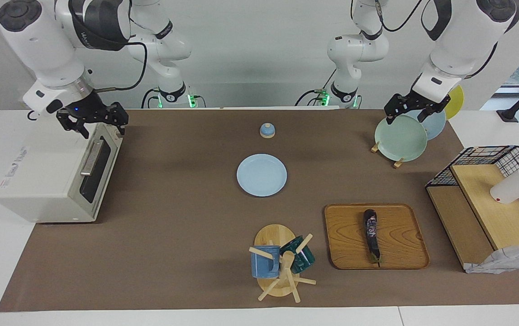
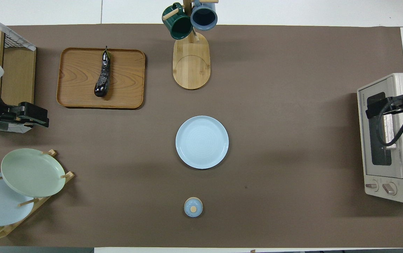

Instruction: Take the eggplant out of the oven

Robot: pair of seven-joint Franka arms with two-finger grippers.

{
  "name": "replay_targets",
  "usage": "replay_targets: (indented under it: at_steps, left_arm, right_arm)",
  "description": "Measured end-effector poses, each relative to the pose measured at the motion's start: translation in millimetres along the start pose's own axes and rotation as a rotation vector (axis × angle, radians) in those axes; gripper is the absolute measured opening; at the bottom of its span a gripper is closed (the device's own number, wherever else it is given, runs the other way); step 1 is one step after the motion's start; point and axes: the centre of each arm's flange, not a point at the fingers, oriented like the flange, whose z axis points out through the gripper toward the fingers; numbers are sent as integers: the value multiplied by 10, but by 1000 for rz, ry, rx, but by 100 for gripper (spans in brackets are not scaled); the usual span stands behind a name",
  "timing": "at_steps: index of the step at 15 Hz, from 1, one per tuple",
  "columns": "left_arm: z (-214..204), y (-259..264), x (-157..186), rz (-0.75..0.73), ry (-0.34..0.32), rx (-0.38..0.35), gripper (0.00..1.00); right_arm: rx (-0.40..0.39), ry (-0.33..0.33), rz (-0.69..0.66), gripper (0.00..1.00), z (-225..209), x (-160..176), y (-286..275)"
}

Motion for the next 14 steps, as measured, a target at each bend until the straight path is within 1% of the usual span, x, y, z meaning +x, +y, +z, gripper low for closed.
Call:
replay_targets:
  at_steps: [2,6,8,11,14]
  left_arm:
    - [-79,23,-40,-5,-30,3,100]
    - [-49,70,-48,-25,-54,-10,100]
    - [-45,74,-29,-26,-46,-13,100]
    - [-66,83,27,-28,-7,-19,100]
    - [-68,86,36,-28,-2,-20,100]
  right_arm:
    - [0,0,0,100,0,0,0]
    - [0,0,0,100,0,0,0]
    - [0,0,0,100,0,0,0]
    - [0,0,0,100,0,0,0]
    - [0,0,0,100,0,0,0]
